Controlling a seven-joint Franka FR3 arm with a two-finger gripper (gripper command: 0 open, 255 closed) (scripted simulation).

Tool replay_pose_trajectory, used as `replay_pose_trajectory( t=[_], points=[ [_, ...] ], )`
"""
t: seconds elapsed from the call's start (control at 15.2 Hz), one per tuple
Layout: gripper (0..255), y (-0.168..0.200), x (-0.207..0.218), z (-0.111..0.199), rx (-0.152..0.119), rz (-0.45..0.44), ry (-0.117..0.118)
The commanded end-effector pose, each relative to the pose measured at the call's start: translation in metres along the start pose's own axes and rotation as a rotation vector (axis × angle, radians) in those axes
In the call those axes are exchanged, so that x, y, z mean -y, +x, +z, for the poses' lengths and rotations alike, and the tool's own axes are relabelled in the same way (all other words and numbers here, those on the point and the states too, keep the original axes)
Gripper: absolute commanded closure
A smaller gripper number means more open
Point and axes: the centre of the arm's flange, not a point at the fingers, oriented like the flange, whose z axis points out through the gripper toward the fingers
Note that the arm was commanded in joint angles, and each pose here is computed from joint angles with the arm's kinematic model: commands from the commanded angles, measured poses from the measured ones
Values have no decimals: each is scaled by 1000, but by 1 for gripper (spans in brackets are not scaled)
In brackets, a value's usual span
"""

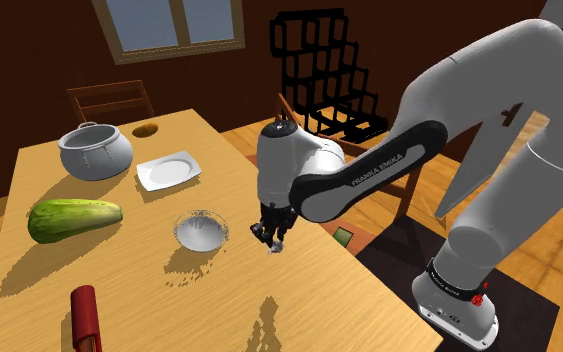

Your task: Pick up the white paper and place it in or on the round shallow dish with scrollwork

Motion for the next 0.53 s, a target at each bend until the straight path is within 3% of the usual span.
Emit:
replay_pose_trajectory(
  t=[0.0,0.26,0.46],
  points=[
    [255,1,0,-12,1,0,0],
    [255,2,0,-31,1,0,0],
    [255,34,23,-27,1,0,0]
  ],
)
